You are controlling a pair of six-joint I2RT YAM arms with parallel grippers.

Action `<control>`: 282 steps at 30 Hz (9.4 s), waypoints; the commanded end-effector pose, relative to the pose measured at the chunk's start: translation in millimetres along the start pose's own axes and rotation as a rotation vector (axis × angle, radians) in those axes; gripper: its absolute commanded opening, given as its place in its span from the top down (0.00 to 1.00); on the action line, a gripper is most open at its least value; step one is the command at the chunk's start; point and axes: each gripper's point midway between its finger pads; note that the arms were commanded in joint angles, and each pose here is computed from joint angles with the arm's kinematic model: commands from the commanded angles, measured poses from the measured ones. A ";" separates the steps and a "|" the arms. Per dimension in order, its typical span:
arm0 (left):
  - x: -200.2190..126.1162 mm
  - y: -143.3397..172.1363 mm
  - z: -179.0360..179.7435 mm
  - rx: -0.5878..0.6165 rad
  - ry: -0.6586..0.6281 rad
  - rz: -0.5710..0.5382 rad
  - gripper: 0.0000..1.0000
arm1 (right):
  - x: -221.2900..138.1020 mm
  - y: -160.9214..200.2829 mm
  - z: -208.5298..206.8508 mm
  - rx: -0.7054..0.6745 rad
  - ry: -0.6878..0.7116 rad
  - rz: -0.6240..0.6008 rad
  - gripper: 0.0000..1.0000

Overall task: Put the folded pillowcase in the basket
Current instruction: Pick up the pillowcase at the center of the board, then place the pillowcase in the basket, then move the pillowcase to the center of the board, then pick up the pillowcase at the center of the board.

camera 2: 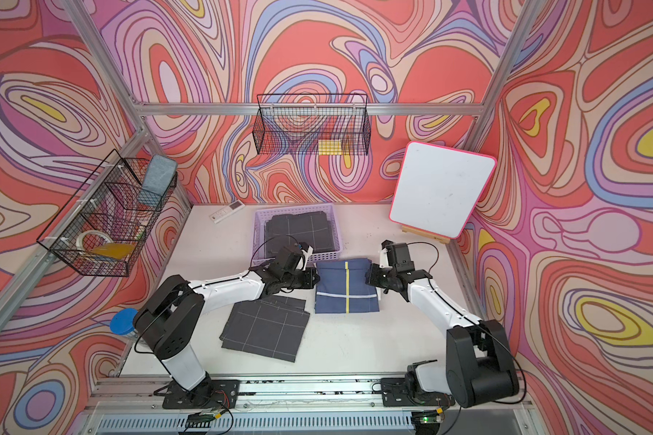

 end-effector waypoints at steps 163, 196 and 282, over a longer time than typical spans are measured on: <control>-167.0 140.7 194.8 -0.464 -0.655 0.163 0.01 | 39.7 126.5 145.3 -0.142 -0.238 0.258 0.28; -120.5 161.7 95.6 -0.376 -0.347 0.213 0.05 | 45.7 165.3 68.9 0.010 0.081 0.311 0.34; -150.0 4.4 65.7 -0.039 -0.278 -0.138 1.00 | 8.2 43.5 172.9 -0.239 -0.152 -0.063 1.00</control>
Point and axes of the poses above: each gripper's point midway between its finger pads, its own x axis out along the fingers, its own z axis along the line the jaws close on, y = z × x, and after that the axes turned 6 degrees about x, right-handed
